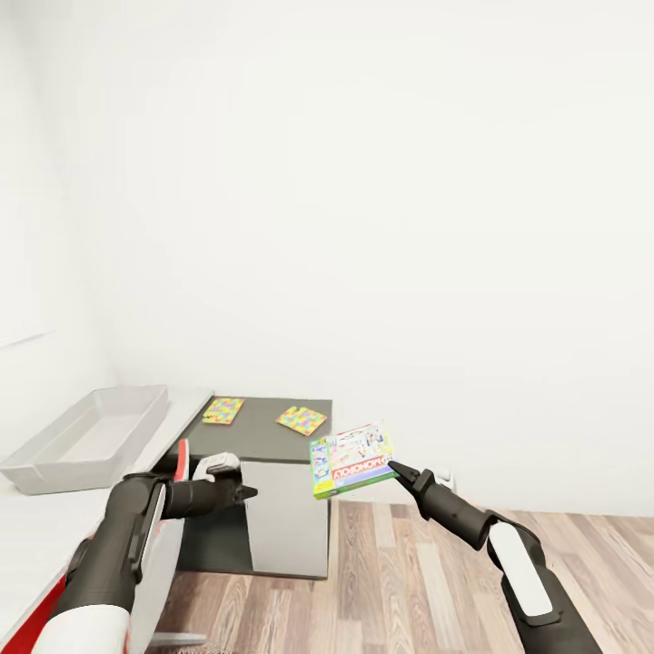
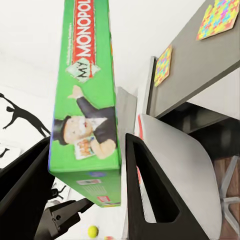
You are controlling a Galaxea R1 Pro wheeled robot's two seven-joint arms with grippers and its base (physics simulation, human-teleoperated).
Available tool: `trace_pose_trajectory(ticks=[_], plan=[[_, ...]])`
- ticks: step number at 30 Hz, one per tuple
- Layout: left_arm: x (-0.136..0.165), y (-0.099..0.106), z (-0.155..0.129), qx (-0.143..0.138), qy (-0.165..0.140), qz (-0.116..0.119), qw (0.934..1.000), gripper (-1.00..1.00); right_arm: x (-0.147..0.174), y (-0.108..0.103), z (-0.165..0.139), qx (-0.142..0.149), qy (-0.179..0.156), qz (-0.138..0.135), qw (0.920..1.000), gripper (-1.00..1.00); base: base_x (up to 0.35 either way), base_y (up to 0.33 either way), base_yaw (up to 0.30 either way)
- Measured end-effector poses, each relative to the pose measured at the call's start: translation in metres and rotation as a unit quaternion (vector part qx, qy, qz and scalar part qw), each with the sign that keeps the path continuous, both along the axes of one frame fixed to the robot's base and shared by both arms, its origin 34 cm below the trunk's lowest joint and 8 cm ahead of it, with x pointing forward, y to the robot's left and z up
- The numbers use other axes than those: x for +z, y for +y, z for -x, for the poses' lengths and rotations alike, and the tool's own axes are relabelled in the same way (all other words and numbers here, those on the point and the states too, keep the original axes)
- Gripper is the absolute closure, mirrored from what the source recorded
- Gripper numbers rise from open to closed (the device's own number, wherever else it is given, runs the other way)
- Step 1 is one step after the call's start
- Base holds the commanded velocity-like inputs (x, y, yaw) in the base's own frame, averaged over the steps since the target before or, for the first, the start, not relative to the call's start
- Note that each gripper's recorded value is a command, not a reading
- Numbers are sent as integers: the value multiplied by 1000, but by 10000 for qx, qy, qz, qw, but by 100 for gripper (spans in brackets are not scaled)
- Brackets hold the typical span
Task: Put all the toys in the child's room - the three board games (two on the bed and one on the table), the two jigsaw puzzles on the table, and the tennis ball on the table - inside the toy box on the table in the child's room.
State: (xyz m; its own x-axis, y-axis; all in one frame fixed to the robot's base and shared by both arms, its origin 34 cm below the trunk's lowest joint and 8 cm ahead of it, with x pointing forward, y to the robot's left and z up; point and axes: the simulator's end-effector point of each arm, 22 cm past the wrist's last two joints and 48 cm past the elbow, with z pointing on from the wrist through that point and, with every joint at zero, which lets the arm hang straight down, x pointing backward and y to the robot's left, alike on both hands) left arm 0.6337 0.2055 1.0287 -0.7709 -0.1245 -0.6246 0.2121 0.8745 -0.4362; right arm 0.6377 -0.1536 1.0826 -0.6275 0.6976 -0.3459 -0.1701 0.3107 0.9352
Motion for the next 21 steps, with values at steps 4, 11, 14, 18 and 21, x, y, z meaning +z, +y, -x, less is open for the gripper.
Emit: trace_pose_trajectory(ticks=[4,11,14,18,21], plan=[[1,0,0,2,-8,1,10000,-100,1,0,0,0,-11,5,10000,100,0,0,278],[2,0,0,4,-22,2,10000,-100,2,0,0,0,-25,8,10000,100,0,0,276],[3,0,0,4,-24,3,10000,-100,3,0,0,1,-32,-4,10000,100,0,0,150],[3,0,0,4,-26,1,10000,-100,4,0,0,2,-37,-20,10000,100,0,0,39],[3,0,0,4,-26,2,10000,-100,4,0,0,2,-34,-19,10000,100,0,0,7]])
